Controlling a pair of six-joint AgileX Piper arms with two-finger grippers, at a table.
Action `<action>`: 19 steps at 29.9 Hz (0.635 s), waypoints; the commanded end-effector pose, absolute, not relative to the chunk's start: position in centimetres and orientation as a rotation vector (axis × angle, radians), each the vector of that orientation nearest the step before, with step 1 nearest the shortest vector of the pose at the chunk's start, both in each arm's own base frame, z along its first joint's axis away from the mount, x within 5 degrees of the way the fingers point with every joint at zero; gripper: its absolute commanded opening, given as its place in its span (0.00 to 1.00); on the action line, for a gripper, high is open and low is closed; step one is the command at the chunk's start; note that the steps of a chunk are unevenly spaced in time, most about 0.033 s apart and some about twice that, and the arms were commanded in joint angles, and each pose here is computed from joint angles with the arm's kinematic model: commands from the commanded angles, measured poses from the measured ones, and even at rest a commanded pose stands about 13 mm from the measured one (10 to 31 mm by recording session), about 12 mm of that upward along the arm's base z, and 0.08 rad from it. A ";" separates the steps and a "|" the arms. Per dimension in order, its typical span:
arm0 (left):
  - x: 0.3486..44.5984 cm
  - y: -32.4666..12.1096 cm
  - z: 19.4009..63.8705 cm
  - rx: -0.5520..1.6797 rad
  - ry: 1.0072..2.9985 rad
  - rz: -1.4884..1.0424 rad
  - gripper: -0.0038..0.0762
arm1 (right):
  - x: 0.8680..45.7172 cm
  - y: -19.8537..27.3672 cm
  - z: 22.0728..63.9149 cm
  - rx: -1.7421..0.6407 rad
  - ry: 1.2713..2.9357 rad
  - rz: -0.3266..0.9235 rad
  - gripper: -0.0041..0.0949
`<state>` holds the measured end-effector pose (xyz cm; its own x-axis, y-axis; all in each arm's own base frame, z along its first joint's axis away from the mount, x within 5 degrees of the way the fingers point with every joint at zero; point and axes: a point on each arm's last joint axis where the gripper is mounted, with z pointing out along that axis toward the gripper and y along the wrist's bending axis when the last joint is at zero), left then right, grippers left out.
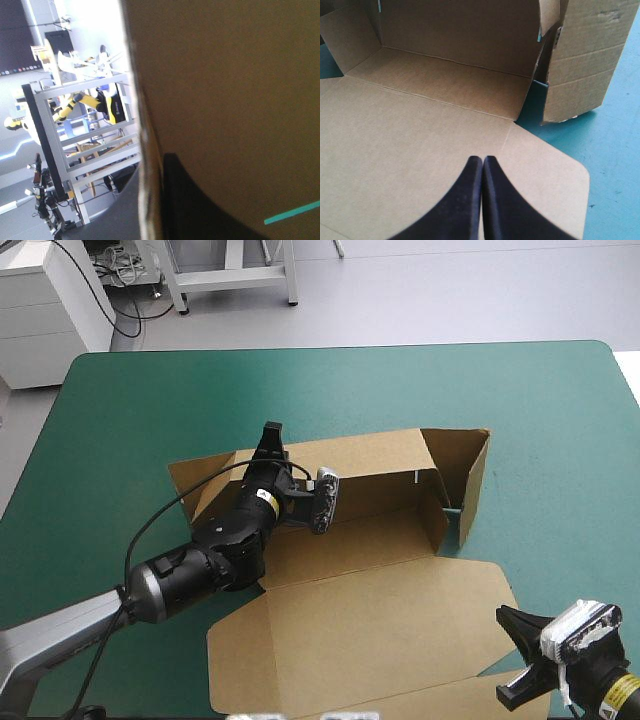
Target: Fold the box
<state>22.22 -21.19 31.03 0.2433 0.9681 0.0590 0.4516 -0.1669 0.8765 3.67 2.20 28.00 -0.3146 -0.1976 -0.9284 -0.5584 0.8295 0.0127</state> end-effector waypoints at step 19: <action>21.2 -20.9 32.5 1.607 1.276 0.742 0.04 | 4.2 2.2 29.1 -0.596 1.751 0.318 0.35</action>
<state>21.50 -20.82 31.01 0.2562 0.9656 -0.0445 0.4342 -0.0739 0.8978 4.05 2.10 27.76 -0.2631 -0.2380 -0.9350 -0.5496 0.8335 -0.0575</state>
